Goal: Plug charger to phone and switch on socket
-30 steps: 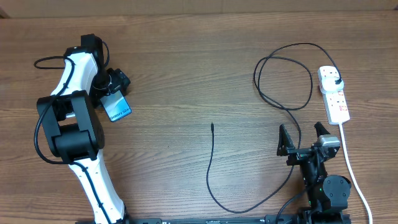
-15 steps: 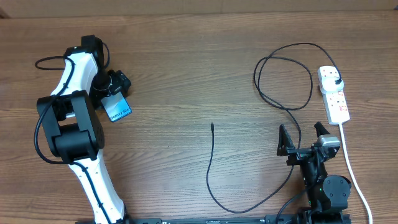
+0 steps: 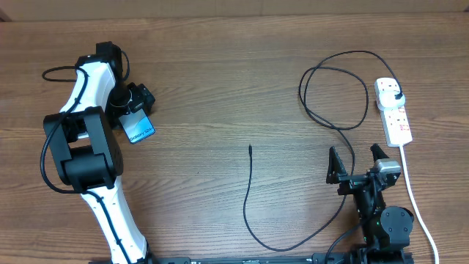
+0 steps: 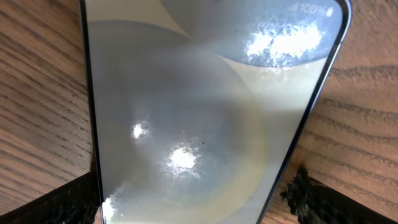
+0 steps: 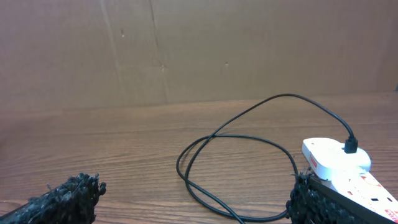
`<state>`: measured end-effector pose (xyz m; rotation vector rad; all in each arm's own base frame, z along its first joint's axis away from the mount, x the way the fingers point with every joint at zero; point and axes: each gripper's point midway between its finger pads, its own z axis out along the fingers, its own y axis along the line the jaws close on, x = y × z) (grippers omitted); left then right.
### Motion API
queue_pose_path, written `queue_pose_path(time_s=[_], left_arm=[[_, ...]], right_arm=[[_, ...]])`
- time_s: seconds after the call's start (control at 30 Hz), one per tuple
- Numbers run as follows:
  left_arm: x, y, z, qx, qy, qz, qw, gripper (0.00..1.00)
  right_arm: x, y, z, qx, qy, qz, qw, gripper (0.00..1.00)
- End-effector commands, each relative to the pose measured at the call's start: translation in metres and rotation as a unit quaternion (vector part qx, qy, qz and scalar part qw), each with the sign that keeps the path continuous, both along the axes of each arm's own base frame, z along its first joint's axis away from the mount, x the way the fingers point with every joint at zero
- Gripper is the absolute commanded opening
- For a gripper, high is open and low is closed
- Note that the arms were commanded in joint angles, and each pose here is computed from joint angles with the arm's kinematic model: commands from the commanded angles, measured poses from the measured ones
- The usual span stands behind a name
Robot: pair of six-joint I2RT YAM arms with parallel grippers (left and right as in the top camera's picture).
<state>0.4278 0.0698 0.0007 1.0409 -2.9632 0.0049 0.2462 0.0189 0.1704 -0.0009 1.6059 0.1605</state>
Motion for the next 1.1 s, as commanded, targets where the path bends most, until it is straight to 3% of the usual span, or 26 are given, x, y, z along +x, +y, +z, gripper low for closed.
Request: queue_pose_path(time_s=[0.0,0.8,0.9,1.07], left_arm=[[-0.0072,-0.0043,-0.0108,-0.005,0.014,-0.022,1.0,1.0],[-0.0105,-0.0023,-0.0107,0.002,0.022,-0.024,0.999,1.0],[-0.0105,-0.0023,-0.0107,0.001,0.022,-0.024,0.999,0.91],[-0.0107,-0.0023,-0.0107,0.001,0.022,-0.024,0.999,0.91]], right_arm=[[0.0001,-0.0015,-0.0023,-0.001,-0.001,-0.005,1.0,1.0],[0.0001,-0.0015,-0.0023,-0.001,-0.001,-0.005,1.0,1.0],[0.0001,-0.0015,-0.0023,-0.001,-0.001,-0.005,1.0,1.0],[0.0001,-0.0015,-0.0023,-0.001,-0.001,-0.005,1.0,1.0]])
